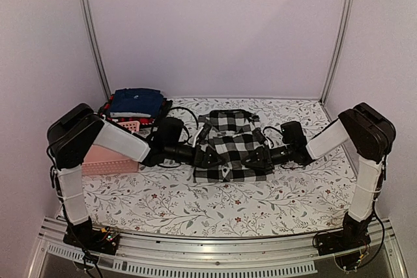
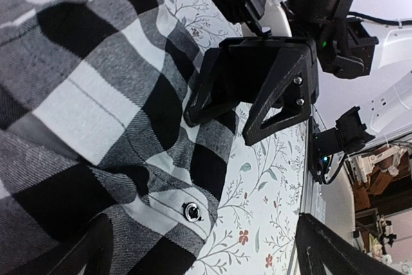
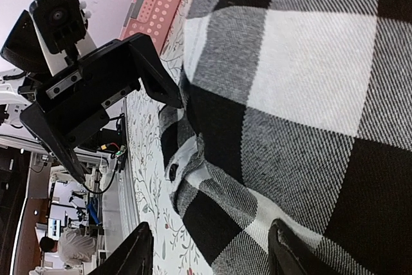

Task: Fold and stack the mixed laundry pile
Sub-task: Adjust the 2/3-rectangle-folded shirt at the center of the board.

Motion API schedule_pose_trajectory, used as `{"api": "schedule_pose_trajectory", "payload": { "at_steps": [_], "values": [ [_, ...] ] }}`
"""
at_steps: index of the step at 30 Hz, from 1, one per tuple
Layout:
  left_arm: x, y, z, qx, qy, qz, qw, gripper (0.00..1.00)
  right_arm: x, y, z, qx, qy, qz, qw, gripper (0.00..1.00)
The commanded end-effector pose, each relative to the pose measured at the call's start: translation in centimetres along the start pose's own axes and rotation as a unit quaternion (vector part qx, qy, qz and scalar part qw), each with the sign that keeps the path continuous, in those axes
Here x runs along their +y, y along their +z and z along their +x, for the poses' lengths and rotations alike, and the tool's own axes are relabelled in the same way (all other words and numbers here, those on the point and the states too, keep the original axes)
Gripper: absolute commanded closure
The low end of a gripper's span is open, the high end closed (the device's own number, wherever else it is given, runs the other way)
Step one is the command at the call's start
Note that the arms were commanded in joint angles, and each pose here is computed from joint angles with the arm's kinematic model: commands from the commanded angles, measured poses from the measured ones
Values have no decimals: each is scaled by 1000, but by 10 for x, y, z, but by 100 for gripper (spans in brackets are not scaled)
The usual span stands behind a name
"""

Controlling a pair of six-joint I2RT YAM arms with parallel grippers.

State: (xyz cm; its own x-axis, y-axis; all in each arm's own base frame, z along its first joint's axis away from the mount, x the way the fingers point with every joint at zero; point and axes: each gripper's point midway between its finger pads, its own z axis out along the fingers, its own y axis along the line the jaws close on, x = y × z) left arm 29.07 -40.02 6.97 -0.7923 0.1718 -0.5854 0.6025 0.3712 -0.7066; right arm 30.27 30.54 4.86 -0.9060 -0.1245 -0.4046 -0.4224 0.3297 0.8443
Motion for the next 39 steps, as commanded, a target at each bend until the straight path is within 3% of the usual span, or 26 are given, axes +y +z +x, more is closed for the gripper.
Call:
{"api": "schedule_pose_trajectory", "payload": {
  "at_steps": [1, 7, 15, 19, 26, 31, 35, 39],
  "values": [
    [-17, -11, -42, -26, 49, -10, 998, 0, 47, -17, -42, -33, -54, -18, 998, 40],
    [5, 12, -69, -30, 47, 3, 998, 0, 40, 1, -87, -36, -73, -25, 996, 40],
    [77, 30, -74, -33, -10, 10, 999, 0, -39, 28, -91, -16, -12, -9, 1000, 46],
    [94, 36, -64, -24, -24, 7, 999, 0, -73, 31, -80, -9, 18, 7, 1000, 51],
    [56, 15, -33, -23, -19, 5, 1000, 0, -64, 41, -26, 35, 45, 25, 998, 52],
    [16, -24, -13, -48, 4, -20, 999, 0, -24, 30, 30, 47, 48, 9, 998, 51],
    [-19, -68, -29, -91, 94, -98, 987, 0, 5, 5, 20, 19, 28, 17, 999, 51],
    [-33, -91, -23, -89, 230, -225, 943, 0, 34, -15, -19, -11, -42, 38, 998, 51]
  ]
}}
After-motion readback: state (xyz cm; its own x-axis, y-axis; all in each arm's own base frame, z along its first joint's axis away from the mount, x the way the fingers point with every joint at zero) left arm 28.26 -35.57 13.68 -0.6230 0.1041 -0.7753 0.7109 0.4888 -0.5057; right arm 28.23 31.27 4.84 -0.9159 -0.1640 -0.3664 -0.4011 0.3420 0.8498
